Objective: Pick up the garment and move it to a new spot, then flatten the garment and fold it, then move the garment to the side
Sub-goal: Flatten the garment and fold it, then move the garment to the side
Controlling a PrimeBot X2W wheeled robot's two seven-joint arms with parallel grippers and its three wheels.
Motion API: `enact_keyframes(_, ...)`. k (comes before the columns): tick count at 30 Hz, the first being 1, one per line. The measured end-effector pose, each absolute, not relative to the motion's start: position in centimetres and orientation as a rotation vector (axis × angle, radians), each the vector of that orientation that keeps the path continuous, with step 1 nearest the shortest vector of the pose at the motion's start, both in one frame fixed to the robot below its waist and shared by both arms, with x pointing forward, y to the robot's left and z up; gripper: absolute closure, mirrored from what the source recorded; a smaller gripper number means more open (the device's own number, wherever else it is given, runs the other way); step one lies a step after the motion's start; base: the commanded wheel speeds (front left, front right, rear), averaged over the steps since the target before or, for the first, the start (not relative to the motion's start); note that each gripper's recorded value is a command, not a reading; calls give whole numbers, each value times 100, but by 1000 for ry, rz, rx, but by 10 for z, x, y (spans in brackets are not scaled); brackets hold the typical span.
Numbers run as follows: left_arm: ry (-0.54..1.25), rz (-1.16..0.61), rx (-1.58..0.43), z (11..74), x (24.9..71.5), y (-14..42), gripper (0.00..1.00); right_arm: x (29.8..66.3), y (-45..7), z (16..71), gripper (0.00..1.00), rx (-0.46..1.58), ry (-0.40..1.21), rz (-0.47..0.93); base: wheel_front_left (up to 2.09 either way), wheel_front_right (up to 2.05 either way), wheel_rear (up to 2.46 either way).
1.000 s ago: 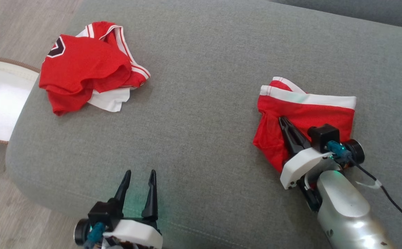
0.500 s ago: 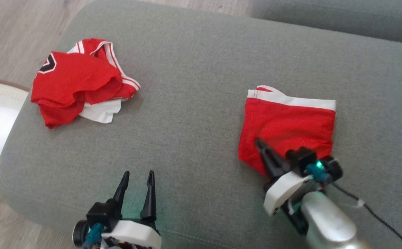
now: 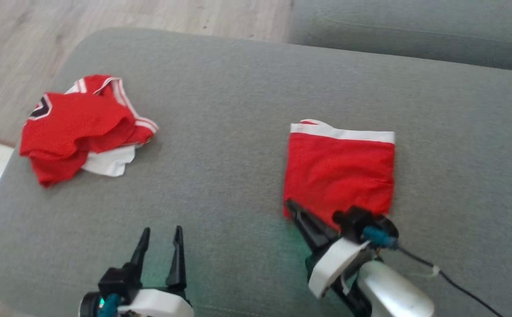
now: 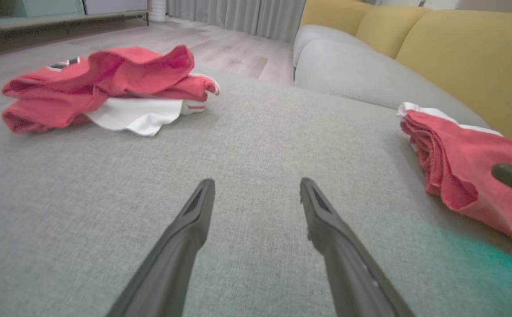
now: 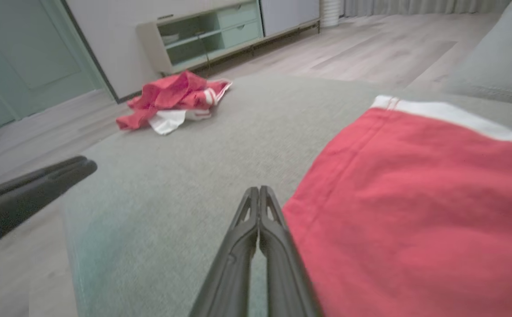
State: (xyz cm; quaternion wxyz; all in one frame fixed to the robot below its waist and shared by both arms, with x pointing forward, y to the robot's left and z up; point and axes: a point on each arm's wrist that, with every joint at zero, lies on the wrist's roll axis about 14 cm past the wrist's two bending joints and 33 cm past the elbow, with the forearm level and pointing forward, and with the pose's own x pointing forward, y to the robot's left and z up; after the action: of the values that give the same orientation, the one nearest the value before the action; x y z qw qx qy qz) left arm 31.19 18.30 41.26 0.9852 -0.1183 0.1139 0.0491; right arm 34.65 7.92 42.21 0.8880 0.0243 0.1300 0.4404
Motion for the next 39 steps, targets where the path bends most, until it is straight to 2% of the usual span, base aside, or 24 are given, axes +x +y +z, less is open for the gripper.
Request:
enact_keyframes(4, 192, 77, -228, 423, 322, 180, 0, 373, 55, 453, 100, 112, 176, 799, 0, 0, 0)
enact_keyframes(7, 182, 46, -213, 427, 329, 173, 0, 396, 13, 467, 100, 151, 126, 641, 0, 0, 0)
enact_keyframes(8, 179, 35, -209, 428, 331, 170, 0, 402, -6, 468, 78, 159, 117, 575, 0, 0, 0)
enact_keyframes(9, 177, 27, -202, 429, 333, 169, 0, 405, -24, 466, 35, 162, 115, 517, 0, 0, 0)
enact_keyframes(10, 175, 19, -197, 429, 335, 167, 0, 406, -40, 464, 0, 161, 116, 468, 0, 0, 0)
enact_keyframes(16, 173, -19, -173, 430, 344, 158, 0, 392, -102, 446, 0, 133, 148, 285, 0, 0, 0)
enact_keyframes(23, 185, -25, -166, 427, 347, 156, 0, 376, -135, 433, 0, 134, 181, 180, 0, 0, 0)
enact_keyframes(32, 229, -19, -161, 413, 332, 156, 0, 361, -144, 424, 0, 166, 206, 142, 0, 0, 0)
enact_keyframes(39, 233, -27, -163, 412, 329, 153, 0, 360, -121, 404, 0, 191, 282, 200, 0, 0, 0)
